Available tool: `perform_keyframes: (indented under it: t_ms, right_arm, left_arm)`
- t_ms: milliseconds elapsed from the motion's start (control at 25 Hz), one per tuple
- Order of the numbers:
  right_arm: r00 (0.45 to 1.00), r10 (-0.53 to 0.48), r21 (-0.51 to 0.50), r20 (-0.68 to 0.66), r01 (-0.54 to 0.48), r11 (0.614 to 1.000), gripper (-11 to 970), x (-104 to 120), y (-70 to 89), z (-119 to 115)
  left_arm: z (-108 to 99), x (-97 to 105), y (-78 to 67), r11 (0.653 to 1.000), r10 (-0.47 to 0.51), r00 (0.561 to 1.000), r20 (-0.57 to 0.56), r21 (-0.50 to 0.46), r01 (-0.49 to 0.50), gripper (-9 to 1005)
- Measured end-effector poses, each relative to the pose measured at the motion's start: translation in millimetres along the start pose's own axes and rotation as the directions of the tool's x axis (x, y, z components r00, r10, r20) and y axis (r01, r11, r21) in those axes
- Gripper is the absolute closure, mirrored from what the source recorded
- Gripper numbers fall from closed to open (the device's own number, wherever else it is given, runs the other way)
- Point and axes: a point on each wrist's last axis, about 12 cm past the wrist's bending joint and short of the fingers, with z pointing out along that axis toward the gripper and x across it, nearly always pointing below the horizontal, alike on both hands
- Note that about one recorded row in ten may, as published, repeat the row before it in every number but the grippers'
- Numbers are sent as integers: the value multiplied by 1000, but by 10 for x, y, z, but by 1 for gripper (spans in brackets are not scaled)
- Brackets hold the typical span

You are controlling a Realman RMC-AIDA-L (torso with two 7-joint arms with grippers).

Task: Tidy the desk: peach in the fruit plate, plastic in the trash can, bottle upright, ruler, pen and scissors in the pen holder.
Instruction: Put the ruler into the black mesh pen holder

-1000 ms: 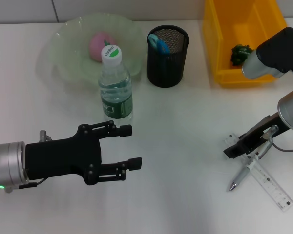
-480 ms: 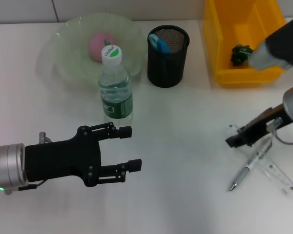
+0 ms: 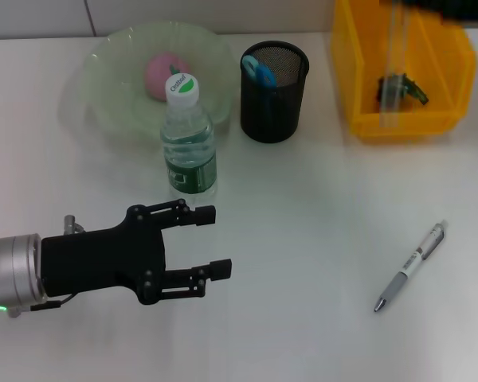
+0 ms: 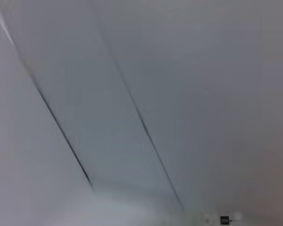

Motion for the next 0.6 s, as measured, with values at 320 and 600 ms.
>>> perform_keyframes:
  t_ms: [320, 600]
  right_arm:
    - [873, -64, -16, 483, 82, 997, 535, 411, -116, 494]
    - [875, -210, 102, 436, 183, 978, 512, 663, 46, 1074]
  left_arm:
    - [40, -1, 3, 1000, -3, 1000, 3, 0, 3, 227]
    - [38, -13, 14, 1000, -4, 1000, 14, -11, 4, 227]
